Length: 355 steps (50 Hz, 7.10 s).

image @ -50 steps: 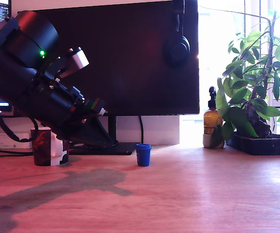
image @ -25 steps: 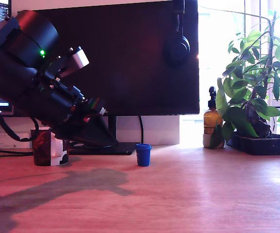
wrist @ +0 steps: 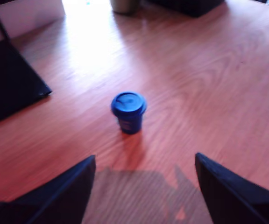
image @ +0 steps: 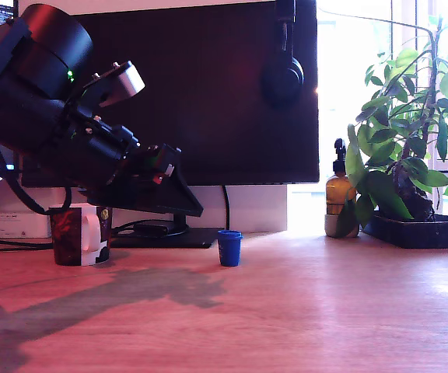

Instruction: Pick up the coffee capsules from the table one by one and drop them inside the nearest coffee cup

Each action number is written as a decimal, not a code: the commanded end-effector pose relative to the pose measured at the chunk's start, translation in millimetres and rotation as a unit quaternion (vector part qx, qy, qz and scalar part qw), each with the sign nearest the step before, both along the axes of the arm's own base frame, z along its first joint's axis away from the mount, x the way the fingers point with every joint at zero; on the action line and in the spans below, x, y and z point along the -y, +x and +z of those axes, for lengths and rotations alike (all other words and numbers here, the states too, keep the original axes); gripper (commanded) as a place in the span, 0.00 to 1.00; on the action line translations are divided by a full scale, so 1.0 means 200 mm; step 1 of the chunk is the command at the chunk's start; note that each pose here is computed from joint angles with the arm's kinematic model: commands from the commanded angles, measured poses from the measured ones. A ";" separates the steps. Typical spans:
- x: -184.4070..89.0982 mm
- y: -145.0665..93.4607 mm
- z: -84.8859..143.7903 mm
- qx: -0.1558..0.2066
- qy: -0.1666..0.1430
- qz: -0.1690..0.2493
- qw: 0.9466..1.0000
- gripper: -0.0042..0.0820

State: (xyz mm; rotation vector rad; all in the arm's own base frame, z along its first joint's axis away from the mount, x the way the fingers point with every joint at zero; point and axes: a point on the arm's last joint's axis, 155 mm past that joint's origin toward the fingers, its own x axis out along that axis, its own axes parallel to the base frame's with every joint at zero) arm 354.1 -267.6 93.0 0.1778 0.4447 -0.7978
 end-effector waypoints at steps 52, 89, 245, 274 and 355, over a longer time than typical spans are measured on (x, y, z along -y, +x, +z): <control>0.23 0.26 -0.11 0.000 -0.018 -0.027 0.999 0.77; 0.31 0.37 -0.27 -0.020 -0.011 -0.031 0.999 0.77; 0.02 0.06 0.19 -0.098 0.036 0.028 0.994 0.28; -0.22 0.00 0.27 -0.058 0.018 0.081 0.995 0.28; -0.78 0.08 0.29 -0.054 -0.010 0.230 0.972 0.28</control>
